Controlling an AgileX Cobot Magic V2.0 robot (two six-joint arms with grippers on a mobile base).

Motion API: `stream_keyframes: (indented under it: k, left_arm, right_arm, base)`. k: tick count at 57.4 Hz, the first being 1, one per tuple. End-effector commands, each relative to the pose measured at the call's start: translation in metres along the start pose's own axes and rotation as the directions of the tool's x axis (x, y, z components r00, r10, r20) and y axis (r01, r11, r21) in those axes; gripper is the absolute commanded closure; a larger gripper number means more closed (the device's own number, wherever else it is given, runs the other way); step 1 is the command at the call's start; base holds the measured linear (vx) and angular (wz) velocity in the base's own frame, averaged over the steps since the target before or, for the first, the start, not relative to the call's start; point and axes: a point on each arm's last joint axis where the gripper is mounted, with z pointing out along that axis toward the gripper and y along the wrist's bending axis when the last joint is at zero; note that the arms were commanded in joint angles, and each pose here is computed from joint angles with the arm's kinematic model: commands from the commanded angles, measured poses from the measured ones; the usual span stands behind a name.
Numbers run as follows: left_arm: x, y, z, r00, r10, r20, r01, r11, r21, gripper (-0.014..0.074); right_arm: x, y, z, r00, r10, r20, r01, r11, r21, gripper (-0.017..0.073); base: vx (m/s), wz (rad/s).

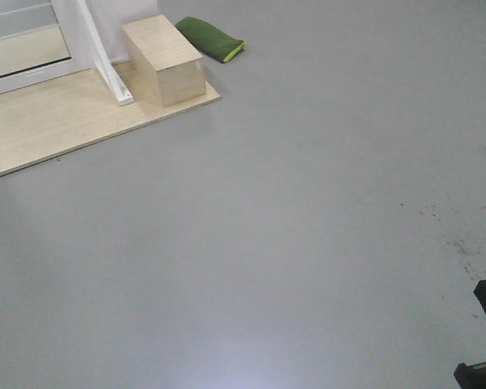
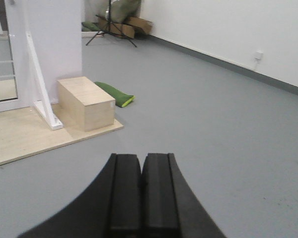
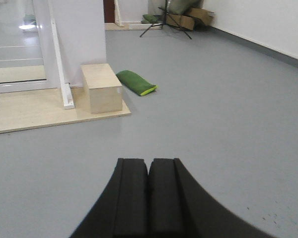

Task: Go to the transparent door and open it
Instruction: 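Drive up to the white-framed sliding glass door on the wooden platform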

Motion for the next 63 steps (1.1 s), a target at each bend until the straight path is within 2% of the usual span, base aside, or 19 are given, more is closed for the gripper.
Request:
stream_keyframes:
  k: [1,36,63]
  left_arm:
    - [-0.0141,-0.0015,-0.0029,0.993,-0.007,0.114,0.006,1.0,0.011,0.0591]
    - [-0.0141,-0.0015,-0.0029,0.993,-0.007,0.114,0.006,1.0,0.011,0.0591]
    - [-0.0141,-0.0015,-0.0029,0.993,-0.007,0.114,0.006,1.0,0.011,0.0591]
  right_arm:
    - [-0.0073,-0.0009,-0.0012,0.996,-0.003,0.092,0.002,1.0,0.014,0.0564]
    - [-0.0073,-0.0009,-0.0012,0.996,-0.003,0.092,0.002,1.0,0.014,0.0564]
    - [-0.0073,-0.0009,-0.0012,0.996,-0.003,0.092,0.002,1.0,0.014,0.0564]
  base:
    - [0.53,0.53]
    - [0.54,0.59]
    - [0.57,0.34]
